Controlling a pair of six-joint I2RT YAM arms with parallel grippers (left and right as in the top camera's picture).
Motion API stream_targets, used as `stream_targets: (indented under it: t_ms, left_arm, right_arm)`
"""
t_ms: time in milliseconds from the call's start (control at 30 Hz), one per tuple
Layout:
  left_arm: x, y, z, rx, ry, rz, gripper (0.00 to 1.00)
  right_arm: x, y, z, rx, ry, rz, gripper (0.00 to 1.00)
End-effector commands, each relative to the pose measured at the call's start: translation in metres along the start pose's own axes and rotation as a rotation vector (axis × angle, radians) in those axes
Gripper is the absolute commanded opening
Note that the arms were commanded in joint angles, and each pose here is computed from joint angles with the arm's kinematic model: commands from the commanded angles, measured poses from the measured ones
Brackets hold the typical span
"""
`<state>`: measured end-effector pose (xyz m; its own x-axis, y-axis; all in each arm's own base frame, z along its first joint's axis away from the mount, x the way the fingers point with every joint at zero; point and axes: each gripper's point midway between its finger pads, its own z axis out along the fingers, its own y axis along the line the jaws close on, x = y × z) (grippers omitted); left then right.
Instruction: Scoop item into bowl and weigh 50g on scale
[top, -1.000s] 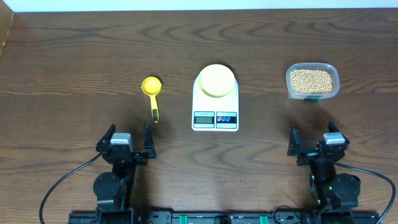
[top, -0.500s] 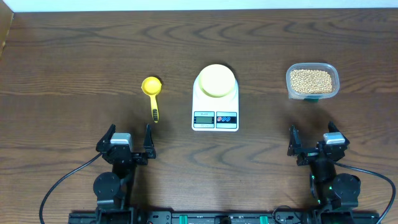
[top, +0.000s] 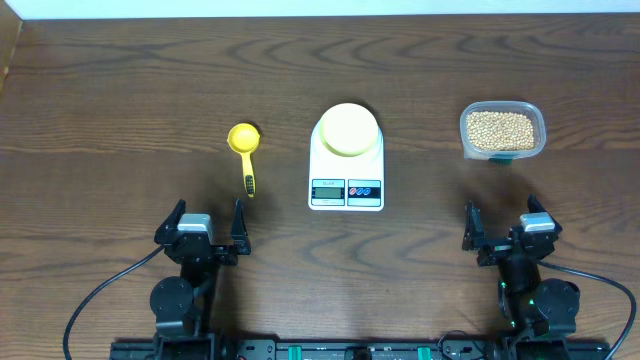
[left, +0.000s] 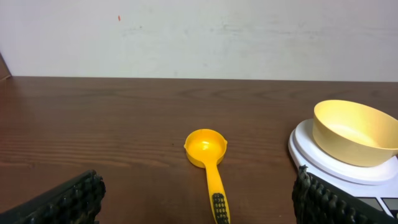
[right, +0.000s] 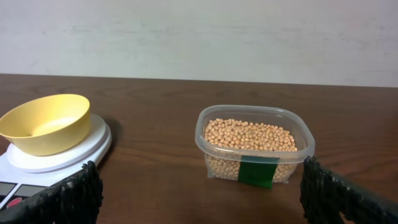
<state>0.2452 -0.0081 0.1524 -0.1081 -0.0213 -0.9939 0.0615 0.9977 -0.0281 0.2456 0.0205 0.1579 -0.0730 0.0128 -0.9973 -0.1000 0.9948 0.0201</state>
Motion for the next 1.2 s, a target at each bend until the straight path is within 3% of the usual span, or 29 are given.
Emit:
stream_targets:
  t_ms: [0, 367, 700, 933, 1167]
  left_arm:
    - [0.015, 0.001, 0.001, -0.003, 0.045, 0.011, 0.98]
    - [0.005, 0.001, 0.001, -0.002, 0.006, 0.027, 0.98]
    - [-0.044, -0.006, -0.003, 0.031, -0.19, 0.028, 0.98]
    - [-0.06, -0.007, -0.01, 0.047, -0.181, -0.155, 0.98]
    - [-0.104, -0.009, -0.024, 0.039, -0.11, -0.17, 0.98]
  right_arm:
    - [0.002, 0.001, 0.0, -0.005, 0.005, 0.013, 0.99]
    - [0.002, 0.001, 0.0, -0.006, 0.005, 0.013, 0.99]
    - [0.002, 0.001, 0.0, -0.006, 0.005, 0.013, 0.99]
    - [0.002, 0.001, 0.0, -0.006, 0.005, 0.013, 0.99]
    - [0.002, 0.001, 0.0, -0.006, 0.005, 0.013, 0.99]
